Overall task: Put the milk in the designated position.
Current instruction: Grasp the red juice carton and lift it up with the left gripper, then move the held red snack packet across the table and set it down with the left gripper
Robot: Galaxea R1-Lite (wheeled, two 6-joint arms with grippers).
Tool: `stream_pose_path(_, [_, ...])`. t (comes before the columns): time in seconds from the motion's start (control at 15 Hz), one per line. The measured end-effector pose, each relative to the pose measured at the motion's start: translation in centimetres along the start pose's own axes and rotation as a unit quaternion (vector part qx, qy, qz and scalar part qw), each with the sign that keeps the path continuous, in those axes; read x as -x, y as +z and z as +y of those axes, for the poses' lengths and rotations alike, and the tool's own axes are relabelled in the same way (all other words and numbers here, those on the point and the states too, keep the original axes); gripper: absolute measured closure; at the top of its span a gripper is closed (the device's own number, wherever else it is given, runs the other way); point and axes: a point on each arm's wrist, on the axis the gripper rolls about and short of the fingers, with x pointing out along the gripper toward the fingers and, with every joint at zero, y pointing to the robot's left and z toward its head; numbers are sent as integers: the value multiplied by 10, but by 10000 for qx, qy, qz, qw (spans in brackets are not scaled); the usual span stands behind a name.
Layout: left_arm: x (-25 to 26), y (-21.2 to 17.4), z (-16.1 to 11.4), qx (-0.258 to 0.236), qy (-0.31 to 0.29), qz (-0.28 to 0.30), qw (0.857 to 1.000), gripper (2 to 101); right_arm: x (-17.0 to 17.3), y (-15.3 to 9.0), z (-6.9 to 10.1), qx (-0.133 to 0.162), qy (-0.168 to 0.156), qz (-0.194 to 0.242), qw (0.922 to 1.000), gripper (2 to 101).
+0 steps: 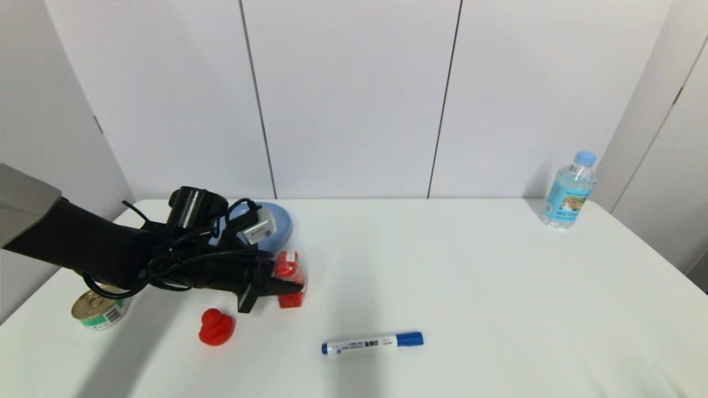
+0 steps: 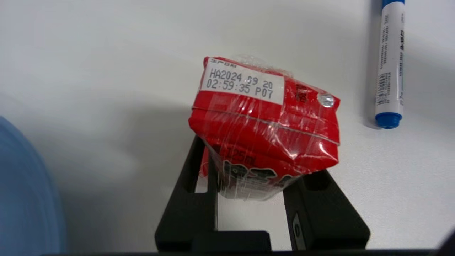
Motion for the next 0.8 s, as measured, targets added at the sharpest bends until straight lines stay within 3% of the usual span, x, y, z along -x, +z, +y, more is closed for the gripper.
stream_pose_path(0.6, [32, 33, -32, -299, 11, -485, 9984, 730, 0, 0, 0, 2, 2, 0, 10000, 43])
stream_pose_path(0.8, [53, 56, -26, -538, 494, -747, 9945, 730, 0, 0, 0, 2, 0, 0, 10000, 43])
